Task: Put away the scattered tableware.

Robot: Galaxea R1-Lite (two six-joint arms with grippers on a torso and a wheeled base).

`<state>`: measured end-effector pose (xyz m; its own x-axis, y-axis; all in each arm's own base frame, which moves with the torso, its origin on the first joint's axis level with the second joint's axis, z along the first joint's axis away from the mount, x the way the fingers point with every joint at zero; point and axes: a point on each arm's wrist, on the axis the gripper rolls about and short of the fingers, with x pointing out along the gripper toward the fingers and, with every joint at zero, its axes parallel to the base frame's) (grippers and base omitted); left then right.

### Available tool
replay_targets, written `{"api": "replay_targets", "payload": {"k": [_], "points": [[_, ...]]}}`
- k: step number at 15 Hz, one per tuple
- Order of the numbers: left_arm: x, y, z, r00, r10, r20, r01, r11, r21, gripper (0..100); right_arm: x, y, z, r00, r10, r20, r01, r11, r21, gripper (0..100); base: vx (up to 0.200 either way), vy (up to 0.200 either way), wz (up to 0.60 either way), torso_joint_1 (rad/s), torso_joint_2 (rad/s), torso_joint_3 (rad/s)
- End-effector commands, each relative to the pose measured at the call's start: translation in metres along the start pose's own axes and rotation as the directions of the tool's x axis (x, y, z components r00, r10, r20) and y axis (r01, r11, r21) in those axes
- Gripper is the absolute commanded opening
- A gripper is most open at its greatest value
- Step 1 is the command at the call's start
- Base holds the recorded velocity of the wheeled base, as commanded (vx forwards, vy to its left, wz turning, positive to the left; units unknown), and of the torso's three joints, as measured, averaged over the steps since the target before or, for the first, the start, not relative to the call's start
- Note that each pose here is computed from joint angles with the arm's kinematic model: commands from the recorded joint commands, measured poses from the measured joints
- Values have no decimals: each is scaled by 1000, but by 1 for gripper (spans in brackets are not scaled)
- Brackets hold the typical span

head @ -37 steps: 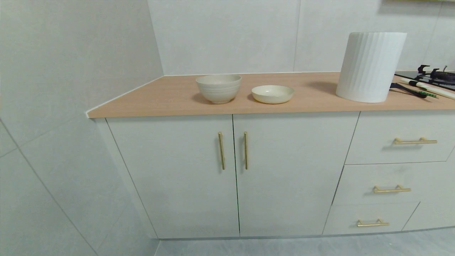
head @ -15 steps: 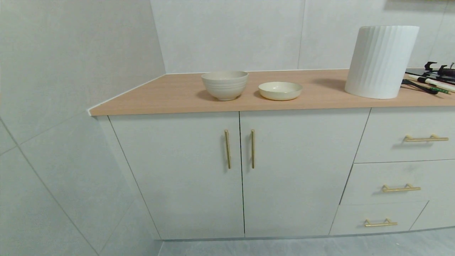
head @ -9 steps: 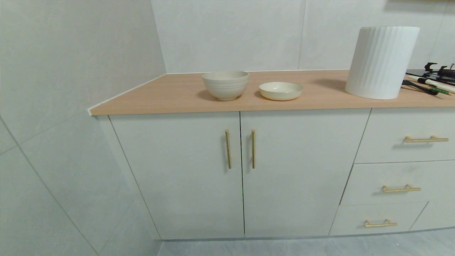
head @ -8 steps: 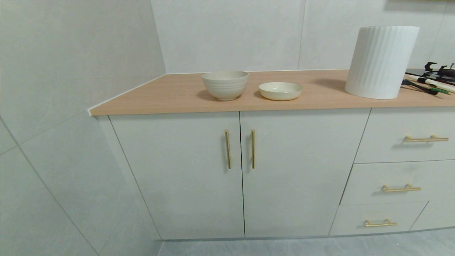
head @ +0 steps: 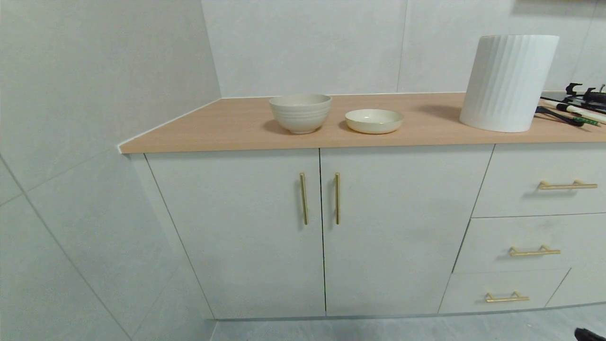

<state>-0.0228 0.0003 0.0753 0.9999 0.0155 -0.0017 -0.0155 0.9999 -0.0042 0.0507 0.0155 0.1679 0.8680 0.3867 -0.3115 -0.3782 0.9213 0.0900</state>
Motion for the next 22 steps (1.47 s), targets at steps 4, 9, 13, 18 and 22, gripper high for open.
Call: {"api": "replay_targets", "payload": {"k": [4, 9, 13, 18, 22], "points": [[0, 0, 0, 1000, 0, -1, 0, 1000, 0, 100, 119, 8, 94, 982, 164, -93, -166, 986, -9, 100, 0, 0, 0, 0, 0, 0], [0, 0, 0, 1000, 0, -1, 0, 1000, 0, 100, 170, 36, 103, 894, 412, -176, -406, 911, 71, 100, 0, 0, 0, 0, 0, 0], [0, 0, 0, 1000, 0, -1, 0, 1000, 0, 100, 234, 68, 122, 845, 509, -164, -490, 860, 143, 100, 0, 0, 0, 0, 0, 0], [0, 0, 0, 1000, 0, -1, 0, 1000, 0, 100, 298, 89, 103, 819, 552, -158, -530, 832, 163, 100, 0, 0, 0, 0, 0, 0], [0, 0, 0, 1000, 0, -1, 0, 1000, 0, 100, 328, 85, 80, 826, 544, -147, -524, 837, 159, 100, 0, 0, 0, 0, 0, 0]]}}
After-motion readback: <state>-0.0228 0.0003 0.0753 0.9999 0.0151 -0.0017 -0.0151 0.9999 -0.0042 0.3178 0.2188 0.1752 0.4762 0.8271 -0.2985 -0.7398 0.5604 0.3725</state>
